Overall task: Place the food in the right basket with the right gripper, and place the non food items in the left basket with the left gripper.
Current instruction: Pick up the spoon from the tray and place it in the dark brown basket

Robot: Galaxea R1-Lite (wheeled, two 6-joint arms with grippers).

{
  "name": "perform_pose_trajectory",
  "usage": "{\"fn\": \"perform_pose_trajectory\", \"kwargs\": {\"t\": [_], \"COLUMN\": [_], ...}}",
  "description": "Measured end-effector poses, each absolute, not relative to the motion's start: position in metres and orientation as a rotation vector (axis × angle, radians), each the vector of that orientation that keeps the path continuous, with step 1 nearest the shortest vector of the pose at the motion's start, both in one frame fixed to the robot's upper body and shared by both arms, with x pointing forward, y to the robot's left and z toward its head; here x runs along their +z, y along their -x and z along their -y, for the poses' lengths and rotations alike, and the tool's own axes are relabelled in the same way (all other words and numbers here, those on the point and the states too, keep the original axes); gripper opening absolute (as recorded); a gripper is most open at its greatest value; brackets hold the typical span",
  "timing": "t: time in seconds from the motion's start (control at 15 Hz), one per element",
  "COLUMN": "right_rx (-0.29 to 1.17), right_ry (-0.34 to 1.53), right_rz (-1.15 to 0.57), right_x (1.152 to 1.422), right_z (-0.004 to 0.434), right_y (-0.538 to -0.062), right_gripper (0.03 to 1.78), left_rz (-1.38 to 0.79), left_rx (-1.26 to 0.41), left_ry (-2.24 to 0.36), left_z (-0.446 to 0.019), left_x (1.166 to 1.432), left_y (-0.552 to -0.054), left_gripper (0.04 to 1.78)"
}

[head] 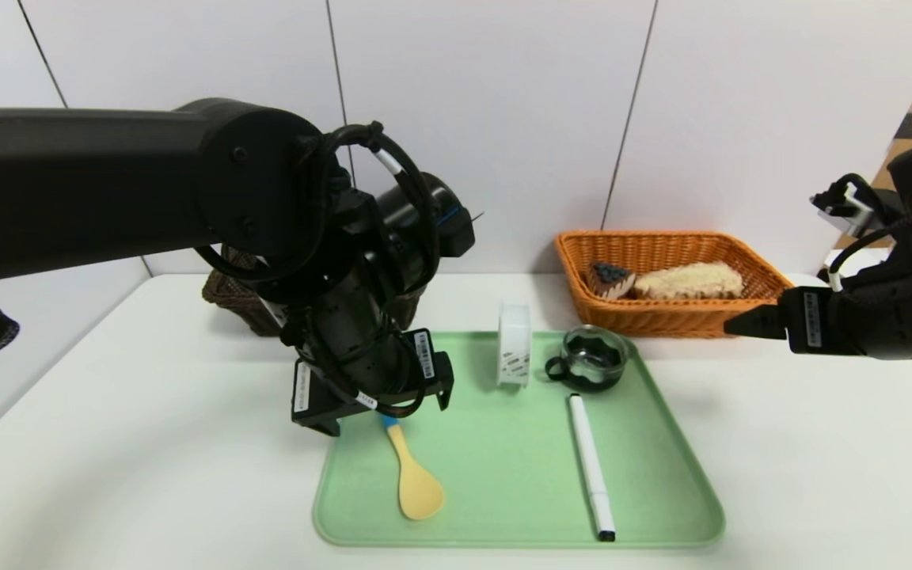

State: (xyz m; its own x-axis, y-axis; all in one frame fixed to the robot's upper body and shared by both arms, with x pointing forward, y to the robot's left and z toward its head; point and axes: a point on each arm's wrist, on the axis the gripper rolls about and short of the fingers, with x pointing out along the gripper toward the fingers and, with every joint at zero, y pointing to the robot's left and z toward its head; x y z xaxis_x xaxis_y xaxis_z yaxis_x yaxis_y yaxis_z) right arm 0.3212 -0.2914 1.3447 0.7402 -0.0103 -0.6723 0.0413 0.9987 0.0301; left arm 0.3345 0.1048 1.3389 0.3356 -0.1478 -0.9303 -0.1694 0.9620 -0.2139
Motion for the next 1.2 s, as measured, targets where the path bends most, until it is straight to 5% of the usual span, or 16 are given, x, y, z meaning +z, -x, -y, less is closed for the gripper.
{"fn": "perform_pose_trajectory", "kwargs": {"t": [1.2], "right_rx": [-0.04], "right_ry": [-0.039], "right_rz": [-0.822], "right_x": [1.32], "right_z": [0.295], "right_y": [-0.31], "right_gripper": [1.7], "left_rz": [-1.364], "left_rx": [0.122], "left_ry": [0.305], "left_z": [-0.093], "left_x": [1.276], "left_y": [-0.392], "left_gripper": [1.69]}}
